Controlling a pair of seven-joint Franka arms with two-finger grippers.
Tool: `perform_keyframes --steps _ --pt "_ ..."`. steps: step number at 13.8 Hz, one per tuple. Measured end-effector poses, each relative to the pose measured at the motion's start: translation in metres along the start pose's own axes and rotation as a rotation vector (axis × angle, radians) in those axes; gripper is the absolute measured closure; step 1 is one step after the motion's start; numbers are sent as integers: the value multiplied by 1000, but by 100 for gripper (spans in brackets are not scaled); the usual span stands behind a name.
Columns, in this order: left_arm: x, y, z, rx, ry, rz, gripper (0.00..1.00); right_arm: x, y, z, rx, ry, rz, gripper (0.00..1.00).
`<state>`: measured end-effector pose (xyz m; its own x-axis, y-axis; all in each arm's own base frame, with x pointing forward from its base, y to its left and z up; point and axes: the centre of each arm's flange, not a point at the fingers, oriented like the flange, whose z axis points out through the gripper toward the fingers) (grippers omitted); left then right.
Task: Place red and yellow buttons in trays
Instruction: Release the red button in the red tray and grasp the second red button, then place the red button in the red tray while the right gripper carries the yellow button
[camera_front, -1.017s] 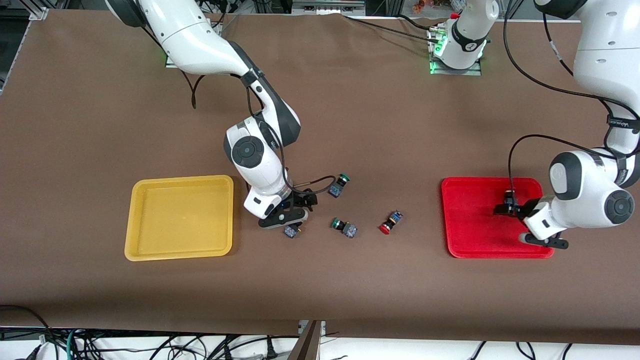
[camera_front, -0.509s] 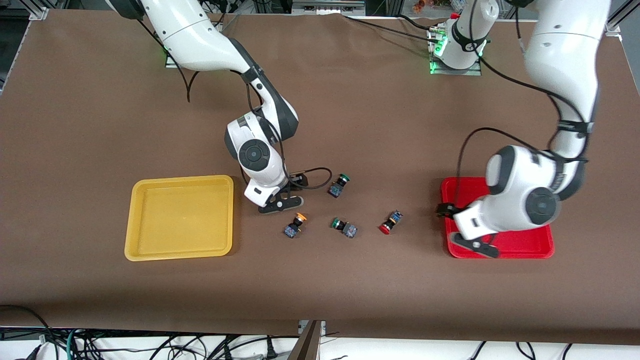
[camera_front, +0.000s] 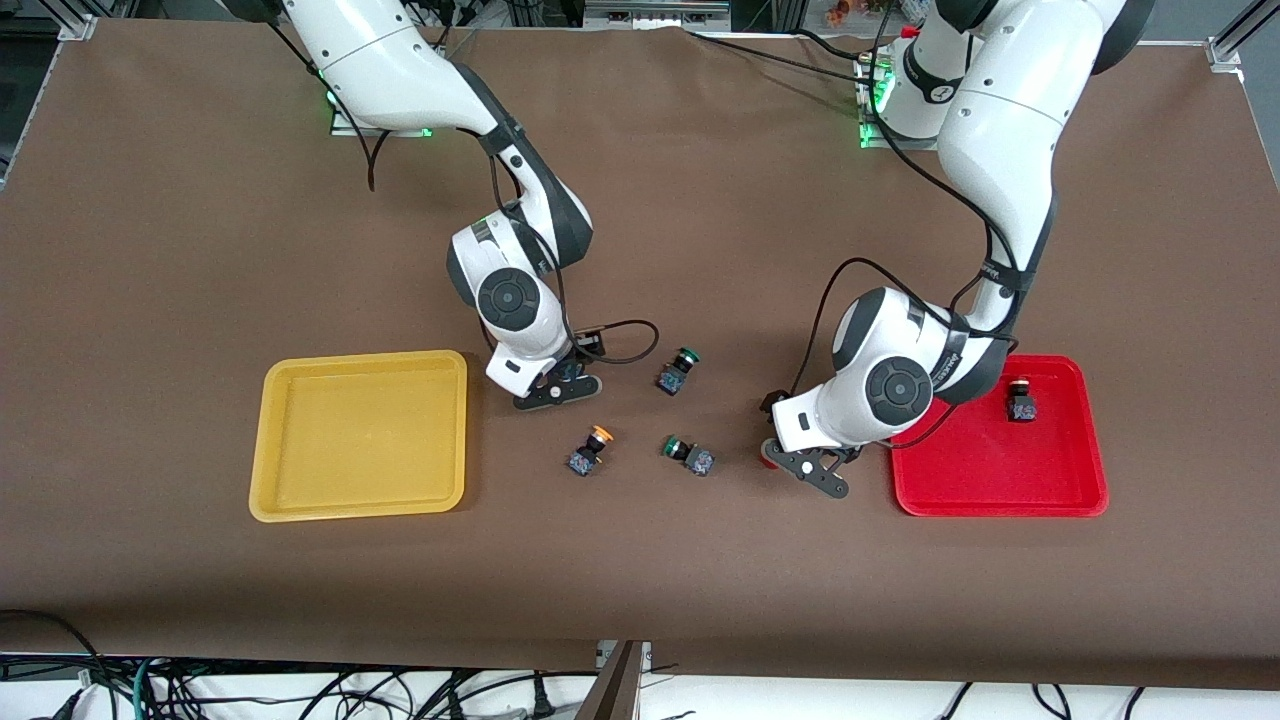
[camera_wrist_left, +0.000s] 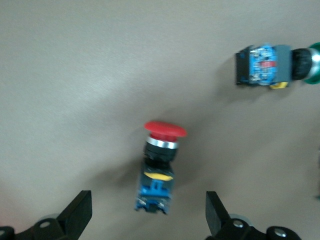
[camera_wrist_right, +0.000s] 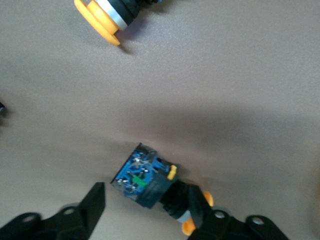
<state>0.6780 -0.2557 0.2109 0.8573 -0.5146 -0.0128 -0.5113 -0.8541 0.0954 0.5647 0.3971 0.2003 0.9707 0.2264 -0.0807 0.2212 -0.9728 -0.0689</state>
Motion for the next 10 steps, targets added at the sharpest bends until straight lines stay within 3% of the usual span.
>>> perform_keyframes --steps 4,6,8,10 --pt "1 9 21 22 -12 34 0 0 1 2 -4 17 -5 30" --pt "2 18 27 23 -17 50 0 1 2 6 -6 34 -10 20" --pt "3 24 29 24 -12 57 16 1 1 14 -7 44 -12 7" --pt "3 21 29 27 -10 43 41 0 0 20 -10 41 -16 7"
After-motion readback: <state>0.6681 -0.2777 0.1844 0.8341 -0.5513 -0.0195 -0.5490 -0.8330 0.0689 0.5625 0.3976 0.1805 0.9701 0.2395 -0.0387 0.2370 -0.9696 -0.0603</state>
